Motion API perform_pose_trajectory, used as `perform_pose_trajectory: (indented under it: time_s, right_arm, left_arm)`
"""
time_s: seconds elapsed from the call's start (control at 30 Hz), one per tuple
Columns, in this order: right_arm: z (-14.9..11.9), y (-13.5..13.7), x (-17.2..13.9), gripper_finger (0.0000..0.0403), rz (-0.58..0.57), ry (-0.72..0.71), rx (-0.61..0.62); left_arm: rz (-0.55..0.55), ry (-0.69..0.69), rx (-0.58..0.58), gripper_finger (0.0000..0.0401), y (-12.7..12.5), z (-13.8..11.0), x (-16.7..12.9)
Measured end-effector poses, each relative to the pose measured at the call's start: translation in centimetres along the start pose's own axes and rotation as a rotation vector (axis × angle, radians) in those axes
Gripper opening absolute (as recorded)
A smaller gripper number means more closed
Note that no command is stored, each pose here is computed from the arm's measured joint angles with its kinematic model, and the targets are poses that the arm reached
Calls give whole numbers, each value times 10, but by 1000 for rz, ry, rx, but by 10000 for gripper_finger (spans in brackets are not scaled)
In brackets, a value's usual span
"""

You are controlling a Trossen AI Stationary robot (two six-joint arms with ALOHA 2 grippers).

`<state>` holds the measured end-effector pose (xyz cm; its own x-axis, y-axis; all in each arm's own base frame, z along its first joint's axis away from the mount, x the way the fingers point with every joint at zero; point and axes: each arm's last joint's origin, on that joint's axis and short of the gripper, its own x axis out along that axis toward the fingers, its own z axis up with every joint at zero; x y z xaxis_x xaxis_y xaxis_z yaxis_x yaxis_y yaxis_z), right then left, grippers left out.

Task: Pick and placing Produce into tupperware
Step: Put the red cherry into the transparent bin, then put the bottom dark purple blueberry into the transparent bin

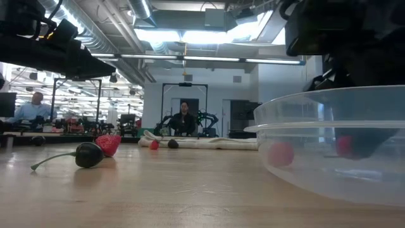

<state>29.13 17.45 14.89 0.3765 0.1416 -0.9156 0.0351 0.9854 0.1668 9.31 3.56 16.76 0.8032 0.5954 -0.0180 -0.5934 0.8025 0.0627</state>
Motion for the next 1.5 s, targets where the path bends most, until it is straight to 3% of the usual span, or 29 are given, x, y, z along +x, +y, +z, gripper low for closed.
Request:
perform_pose_trajectory:
  time_s: [0.47,0.7,1.03,1.23,1.5]
  right_arm:
    - [0,0,0,143,0,1,26]
    - [0,0,-1,150,-1,2,24]
    - [10,6,-46,150,-44,69,12]
    - [-5,17,-65,150,-107,179,8]
    - [-33,44,-72,150,-134,175,57]
  left_arm:
    - [0,0,0,237,0,0,0]
    - [-1,0,0,237,0,0,0]
    - [-1,-1,-2,237,0,0,0]
    - [-1,0,-2,237,0,0,0]
    - [0,0,-2,237,0,0,0]
